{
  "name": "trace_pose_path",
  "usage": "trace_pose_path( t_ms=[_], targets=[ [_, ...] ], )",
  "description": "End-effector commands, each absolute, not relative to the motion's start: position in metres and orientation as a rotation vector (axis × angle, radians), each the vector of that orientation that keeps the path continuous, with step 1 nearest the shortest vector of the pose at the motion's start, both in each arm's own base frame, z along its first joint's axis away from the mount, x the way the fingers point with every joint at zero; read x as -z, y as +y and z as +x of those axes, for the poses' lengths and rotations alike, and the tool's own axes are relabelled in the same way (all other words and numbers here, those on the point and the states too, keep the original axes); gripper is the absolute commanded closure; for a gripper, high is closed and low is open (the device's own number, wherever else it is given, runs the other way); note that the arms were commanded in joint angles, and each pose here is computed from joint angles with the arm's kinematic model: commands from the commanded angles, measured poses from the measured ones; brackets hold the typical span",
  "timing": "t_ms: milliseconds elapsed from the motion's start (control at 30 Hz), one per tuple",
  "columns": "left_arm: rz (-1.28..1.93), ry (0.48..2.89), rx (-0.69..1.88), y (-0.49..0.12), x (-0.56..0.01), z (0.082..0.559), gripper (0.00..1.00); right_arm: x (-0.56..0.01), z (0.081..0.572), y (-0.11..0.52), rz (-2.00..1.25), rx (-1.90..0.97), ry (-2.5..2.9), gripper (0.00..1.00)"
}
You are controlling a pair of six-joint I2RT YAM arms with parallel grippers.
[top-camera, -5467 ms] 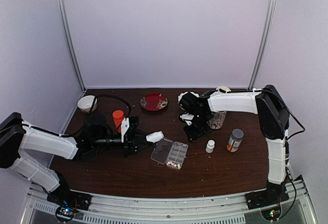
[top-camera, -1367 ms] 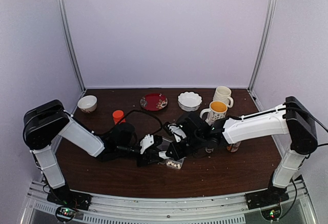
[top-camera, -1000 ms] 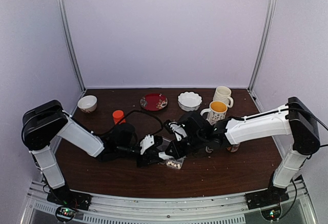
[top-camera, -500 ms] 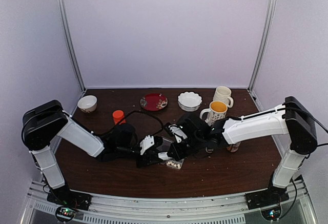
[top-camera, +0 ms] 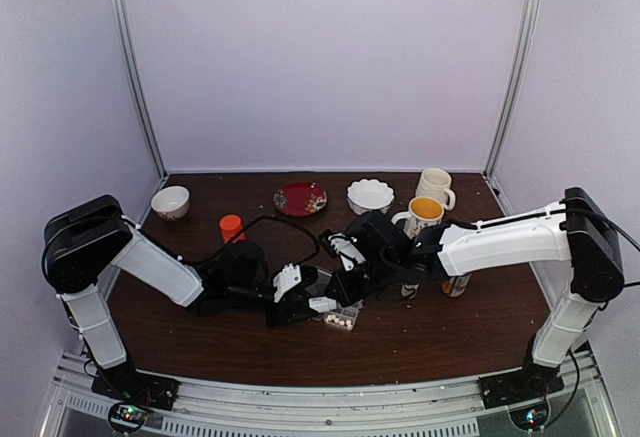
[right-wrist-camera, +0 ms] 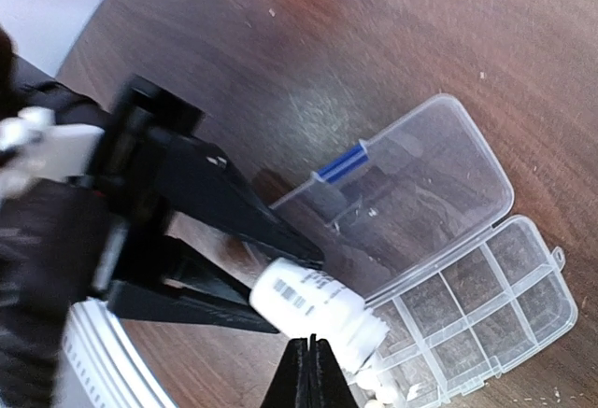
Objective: Sort the pills into containers
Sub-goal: Pour the pill into the compartment of the pill container.
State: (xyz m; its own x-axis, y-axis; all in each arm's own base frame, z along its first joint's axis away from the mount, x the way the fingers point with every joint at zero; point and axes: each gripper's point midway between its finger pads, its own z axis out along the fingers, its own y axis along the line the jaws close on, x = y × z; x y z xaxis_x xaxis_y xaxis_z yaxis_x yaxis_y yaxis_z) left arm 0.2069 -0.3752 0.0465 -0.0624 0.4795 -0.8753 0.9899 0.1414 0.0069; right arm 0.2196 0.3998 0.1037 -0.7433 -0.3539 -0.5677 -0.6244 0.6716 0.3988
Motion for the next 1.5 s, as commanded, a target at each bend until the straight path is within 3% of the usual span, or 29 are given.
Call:
trace_pose_path(
  t_ms=[0,433,767,1200,1467],
  targets=[
    [1.422,1.594,0.859,-0.386,-0.064,0.211,1.0,-0.075,0.221,0.396,-0.793,-0.708,2.515,1.0],
    [1.423,1.591,0.86,-0.386,-0.065,0.21,1.0,-0.128,0.226,0.401,-0.779,-0.779,2.384,1.0],
    [1.42,1.606,0.854,-0.387,-0.065,0.212,1.0,-0.069,0.226,0.395,-0.798,-0.643,2.536,1.0],
    [1.425,1.607,0.85,-0.388,-0.064,0.211,1.0,-0.116,0.227,0.399,-0.755,-0.755,2.396,1.0],
    [1.42,1.618,0.843,-0.39,-0.064,0.214,1.0,-0.07,0.224,0.393,-0.768,-0.658,2.522,1.0]
  ],
)
